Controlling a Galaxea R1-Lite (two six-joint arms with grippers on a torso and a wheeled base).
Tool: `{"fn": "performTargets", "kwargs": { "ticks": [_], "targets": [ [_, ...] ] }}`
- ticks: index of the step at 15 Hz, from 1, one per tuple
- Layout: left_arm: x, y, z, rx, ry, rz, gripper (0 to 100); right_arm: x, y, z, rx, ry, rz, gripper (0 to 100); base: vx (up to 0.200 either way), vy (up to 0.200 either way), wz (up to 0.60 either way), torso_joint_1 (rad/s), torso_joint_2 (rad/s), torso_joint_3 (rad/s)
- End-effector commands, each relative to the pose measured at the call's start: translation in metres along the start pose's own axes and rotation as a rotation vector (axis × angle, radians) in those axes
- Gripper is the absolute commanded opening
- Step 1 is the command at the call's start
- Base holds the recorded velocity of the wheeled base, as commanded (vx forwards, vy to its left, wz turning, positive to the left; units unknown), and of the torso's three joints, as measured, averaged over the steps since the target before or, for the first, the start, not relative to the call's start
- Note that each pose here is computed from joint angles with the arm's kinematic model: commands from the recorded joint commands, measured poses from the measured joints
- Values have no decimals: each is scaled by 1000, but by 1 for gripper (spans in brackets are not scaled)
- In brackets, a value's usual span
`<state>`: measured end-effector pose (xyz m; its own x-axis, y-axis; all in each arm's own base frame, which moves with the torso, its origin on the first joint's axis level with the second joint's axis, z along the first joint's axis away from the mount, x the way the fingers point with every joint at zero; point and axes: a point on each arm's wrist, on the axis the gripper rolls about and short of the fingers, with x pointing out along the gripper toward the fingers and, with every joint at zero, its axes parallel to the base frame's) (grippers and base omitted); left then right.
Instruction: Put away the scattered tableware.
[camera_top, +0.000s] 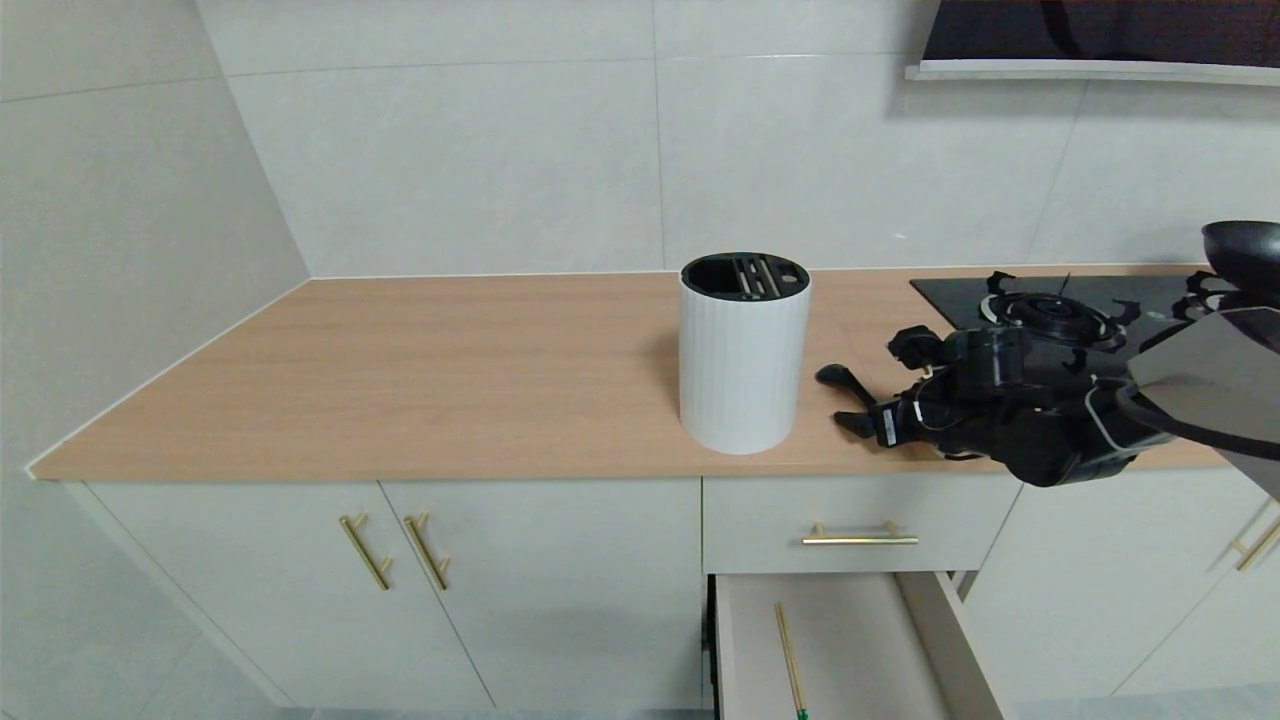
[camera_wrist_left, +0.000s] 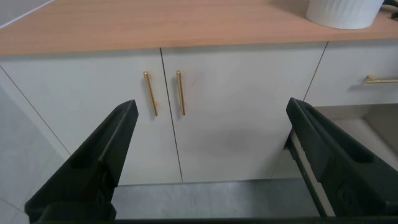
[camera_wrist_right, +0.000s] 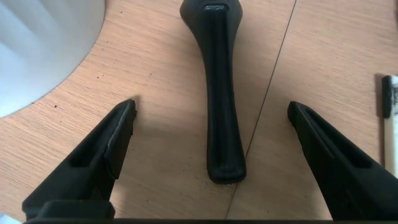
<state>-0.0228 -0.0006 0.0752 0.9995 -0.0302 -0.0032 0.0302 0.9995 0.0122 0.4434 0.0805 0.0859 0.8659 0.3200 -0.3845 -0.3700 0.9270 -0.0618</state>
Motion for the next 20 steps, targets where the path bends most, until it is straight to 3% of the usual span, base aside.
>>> {"fn": "performTargets", "kwargs": {
  "ticks": [1,2,3,15,17,20],
  "targets": [
    [0,0,0,0,1,0,100,1,0,-1,0,3,1,100,0,0,0,0,0,0],
    [0,0,0,0,1,0,100,1,0,-1,0,3,1,100,0,0,0,0,0,0],
    [0,0,0,0,1,0,100,1,0,-1,0,3,1,0,0,0,0,0,0,0],
    [0,0,0,0,0,0,100,-6,4,5,1,23,-6,0,0,0,0,0,0,0],
    [0,0,0,0,1,0,100,-20,18,13,7,83,11,0,0,0,0,0,0,0],
    [0,0,0,0,1,0,100,-55,38,32,67,78,-6,0,0,0,0,0,0,0]
  ]
}}
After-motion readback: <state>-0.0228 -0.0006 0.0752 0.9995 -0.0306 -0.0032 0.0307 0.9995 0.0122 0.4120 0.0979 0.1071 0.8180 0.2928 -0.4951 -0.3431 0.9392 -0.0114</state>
